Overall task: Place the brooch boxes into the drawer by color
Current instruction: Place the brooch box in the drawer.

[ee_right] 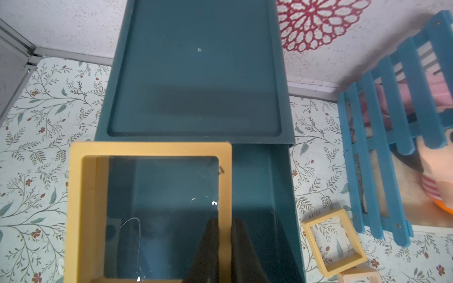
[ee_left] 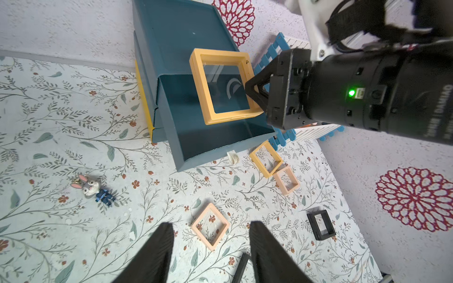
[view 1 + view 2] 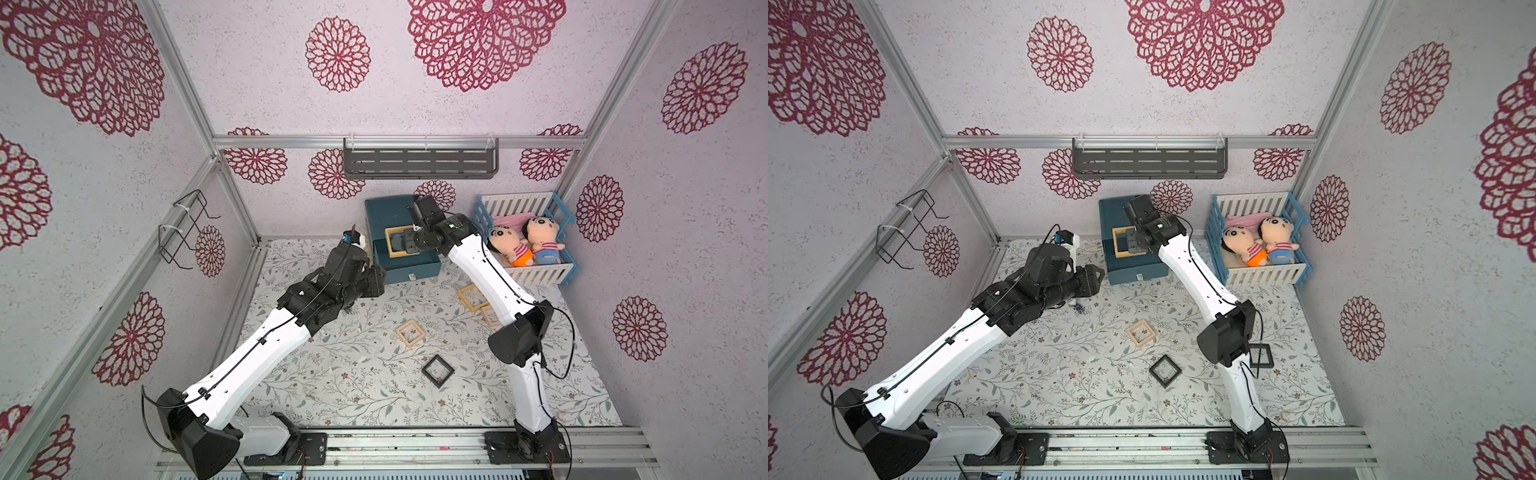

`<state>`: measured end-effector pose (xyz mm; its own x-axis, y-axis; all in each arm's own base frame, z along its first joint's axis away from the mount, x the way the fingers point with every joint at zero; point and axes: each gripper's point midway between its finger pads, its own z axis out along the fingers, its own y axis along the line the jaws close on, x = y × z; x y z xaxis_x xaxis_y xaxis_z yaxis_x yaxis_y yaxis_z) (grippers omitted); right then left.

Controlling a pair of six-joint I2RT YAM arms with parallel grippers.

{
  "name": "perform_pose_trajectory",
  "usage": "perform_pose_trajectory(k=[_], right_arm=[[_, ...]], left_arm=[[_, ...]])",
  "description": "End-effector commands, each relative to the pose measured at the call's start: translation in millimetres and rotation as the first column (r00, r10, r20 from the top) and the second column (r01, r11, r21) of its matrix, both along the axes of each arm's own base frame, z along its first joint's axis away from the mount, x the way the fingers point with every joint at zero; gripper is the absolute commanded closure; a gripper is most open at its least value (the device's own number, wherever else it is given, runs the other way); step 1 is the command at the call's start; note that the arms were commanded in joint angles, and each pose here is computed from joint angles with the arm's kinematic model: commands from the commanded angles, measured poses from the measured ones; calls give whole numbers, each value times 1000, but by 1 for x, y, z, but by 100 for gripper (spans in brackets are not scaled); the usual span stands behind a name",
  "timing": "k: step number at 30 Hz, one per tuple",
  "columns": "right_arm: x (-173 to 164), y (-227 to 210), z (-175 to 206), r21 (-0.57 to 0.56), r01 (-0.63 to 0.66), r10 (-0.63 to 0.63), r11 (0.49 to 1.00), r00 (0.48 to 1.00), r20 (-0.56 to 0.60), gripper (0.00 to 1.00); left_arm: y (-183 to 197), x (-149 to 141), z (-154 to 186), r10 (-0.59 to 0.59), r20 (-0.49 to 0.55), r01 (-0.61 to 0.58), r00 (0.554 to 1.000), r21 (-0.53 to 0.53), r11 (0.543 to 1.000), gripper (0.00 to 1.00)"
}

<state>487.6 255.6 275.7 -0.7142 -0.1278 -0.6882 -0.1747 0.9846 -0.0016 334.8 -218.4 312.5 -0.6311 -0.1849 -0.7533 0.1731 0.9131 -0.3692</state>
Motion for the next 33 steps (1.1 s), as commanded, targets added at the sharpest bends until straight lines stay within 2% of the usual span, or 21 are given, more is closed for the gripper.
perform_pose_trajectory(k=[1,10,28,33], right_arm=[[-7,-6,8,-5,-21,21,1000,1000,-21,100],[-2,-11,-18,-28,-12,9,1000,997,-81,100],[15,-12,-47,-5,-9,9,1000,992,-124,100],[16,-9,-52,2,-14,14,1000,991,-135,90]], left_arm=[[7,1,2,27,-11,-27,1000,6,1000,44],[3,5,-1,16,-25,-16,1000,-9,1000,44],[-16,9,-7,-42,-56,39,998,-42,998,44],[-20,9,-10,-54,-69,51,996,-47,998,44]])
